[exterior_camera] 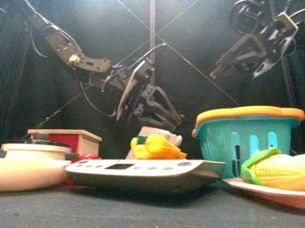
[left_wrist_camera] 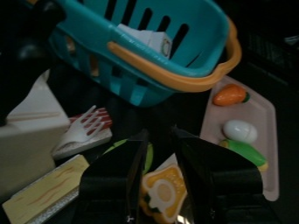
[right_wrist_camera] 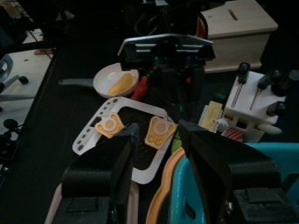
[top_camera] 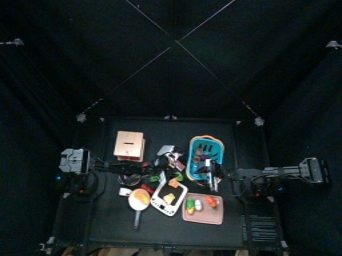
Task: Push holder back
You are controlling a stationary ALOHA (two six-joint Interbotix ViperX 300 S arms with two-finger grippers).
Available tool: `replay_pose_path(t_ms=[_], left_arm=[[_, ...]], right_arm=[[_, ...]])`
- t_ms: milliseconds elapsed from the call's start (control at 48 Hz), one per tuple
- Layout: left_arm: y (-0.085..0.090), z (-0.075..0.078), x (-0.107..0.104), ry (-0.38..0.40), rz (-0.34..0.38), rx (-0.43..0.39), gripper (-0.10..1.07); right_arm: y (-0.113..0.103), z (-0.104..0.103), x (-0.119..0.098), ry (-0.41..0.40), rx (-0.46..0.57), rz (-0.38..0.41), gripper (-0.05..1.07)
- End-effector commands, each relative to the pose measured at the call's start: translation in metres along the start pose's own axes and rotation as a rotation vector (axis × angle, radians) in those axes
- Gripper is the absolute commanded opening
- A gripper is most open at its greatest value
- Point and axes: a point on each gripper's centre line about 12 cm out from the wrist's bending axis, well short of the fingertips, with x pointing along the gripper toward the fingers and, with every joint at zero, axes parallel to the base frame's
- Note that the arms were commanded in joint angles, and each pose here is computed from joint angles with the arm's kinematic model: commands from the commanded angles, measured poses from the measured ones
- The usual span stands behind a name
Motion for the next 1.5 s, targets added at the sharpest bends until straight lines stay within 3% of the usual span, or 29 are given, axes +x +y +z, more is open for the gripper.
replay_pose_path(t_ms=[0, 271, 604, 1083, 1479], left_arm=[[0.013, 0.014, 0.004, -0.038, 0.027, -0.017, 0.71], [0.039, 0.023, 0.002, -0.057, 0.080, -0.040, 0.71], [0.064, 0.021, -0.005, -0.054, 0.137, -0.067, 0.71], [0.101, 0.031, -0.033, -0.085, 0.222, -0.113, 0.71], [0.112, 0.032, -0.051, -0.100, 0.252, -0.131, 0.71]], right_arm=[[0.000, 0.006, -0.001, -0.024, 0.001, 0.001, 0.79], [-0.001, 0.004, -0.001, -0.018, 0.001, -0.001, 0.79], [-0.002, 0.002, 0.000, -0.011, 0.002, -0.006, 0.79], [-0.002, 0.002, 0.000, -0.010, 0.004, -0.007, 0.79], [-0.002, 0.000, 0.000, -0.007, 0.004, -0.008, 0.79]])
